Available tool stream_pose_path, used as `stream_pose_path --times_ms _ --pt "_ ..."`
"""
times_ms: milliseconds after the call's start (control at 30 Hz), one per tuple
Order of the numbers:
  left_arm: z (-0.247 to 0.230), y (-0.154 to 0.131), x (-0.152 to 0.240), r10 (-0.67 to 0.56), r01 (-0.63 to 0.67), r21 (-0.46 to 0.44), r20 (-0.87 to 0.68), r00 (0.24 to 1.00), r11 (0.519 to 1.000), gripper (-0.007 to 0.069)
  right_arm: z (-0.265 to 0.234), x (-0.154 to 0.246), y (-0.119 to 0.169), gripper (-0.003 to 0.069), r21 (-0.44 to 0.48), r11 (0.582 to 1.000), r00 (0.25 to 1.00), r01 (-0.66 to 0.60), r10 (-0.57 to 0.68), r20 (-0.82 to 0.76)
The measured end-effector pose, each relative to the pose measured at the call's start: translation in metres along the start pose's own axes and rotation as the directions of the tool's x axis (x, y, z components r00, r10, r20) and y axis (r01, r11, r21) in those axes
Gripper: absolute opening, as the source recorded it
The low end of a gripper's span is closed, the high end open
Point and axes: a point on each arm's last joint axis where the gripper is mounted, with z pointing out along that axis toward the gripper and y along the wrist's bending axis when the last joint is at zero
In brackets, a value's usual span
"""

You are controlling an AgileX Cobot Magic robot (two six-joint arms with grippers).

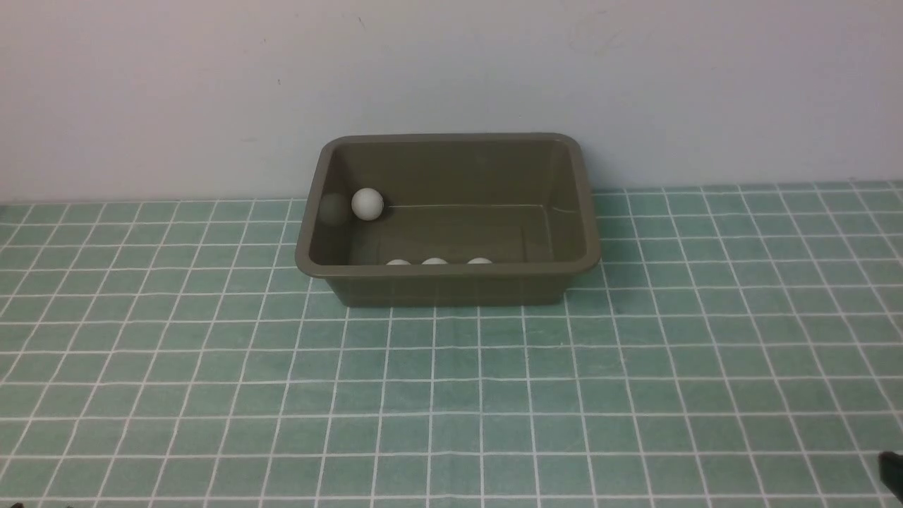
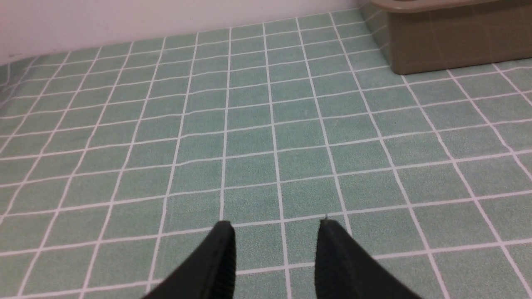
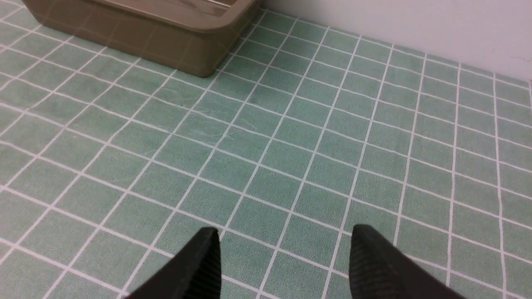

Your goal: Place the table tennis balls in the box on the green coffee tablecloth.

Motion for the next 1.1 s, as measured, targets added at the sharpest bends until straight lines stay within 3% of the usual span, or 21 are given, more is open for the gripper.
stream_pose_path --times_ms 767,900,1100 --pt "0.0 0.0 0.0 0.0 0.0 0.0 0.0 1.0 1.0 0.0247 0.0 0.002 0.002 0.0388 -0.024 1.0 1.0 0.017 -0.017 -0.023" --pt "0.0 0.0 0.0 0.0 0.0 0.0 0.0 1.0 1.0 0.0247 -0.007 -0.007 0.003 0.0388 -0.016 1.0 0.992 0.022 -0.019 0.125" --pt "0.0 0.0 0.0 -0.002 0.002 0.001 0.0 1.0 1.0 0.0247 -0.024 -0.011 -0.002 0.0388 0.087 0.996 0.928 -0.008 -0.025 0.372"
